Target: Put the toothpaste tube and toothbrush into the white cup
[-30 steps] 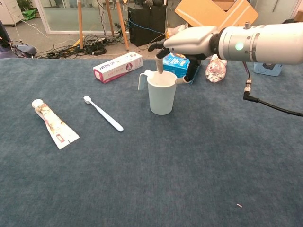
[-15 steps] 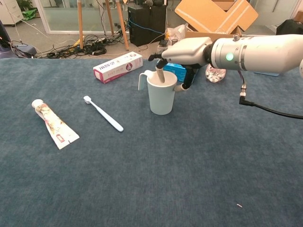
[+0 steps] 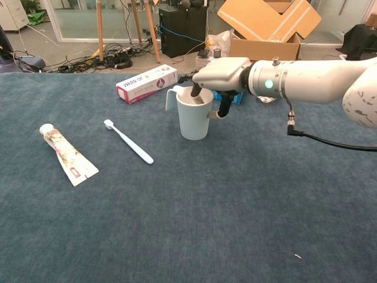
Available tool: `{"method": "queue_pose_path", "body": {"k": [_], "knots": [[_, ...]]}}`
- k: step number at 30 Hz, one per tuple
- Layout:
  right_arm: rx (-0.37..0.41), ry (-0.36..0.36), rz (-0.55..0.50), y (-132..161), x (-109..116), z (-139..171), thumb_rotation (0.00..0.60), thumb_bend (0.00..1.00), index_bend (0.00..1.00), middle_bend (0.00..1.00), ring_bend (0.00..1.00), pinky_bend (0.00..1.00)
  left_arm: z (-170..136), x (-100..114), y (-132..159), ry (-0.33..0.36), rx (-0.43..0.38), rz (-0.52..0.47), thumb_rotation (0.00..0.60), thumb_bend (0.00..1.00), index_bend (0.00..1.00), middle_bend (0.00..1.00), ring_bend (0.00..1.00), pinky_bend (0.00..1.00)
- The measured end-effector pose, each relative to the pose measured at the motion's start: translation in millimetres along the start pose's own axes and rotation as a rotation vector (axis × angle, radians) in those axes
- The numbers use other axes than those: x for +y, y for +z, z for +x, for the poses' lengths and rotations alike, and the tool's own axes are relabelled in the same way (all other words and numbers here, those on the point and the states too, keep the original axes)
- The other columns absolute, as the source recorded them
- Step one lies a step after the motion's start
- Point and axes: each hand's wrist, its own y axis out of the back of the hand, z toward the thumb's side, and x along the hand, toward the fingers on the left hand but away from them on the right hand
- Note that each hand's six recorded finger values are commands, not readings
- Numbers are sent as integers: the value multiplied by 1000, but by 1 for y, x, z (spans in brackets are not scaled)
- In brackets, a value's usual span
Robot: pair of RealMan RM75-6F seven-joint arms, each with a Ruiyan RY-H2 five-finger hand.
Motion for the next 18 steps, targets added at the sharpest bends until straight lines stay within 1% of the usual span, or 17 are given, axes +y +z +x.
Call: {"method": "queue_pose_path", "body": {"k": [9,18], "knots": [[13,-17,5,9,2,-9,600,262,621,0,0,127,-1,3,-2,15,4,0,600,150,242,28,0,0],[24,-28,-8,13,9,-16,600,262,623,0,0,127,-2,8,-7,29,23,6,600,150,242,28,0,0]]}}
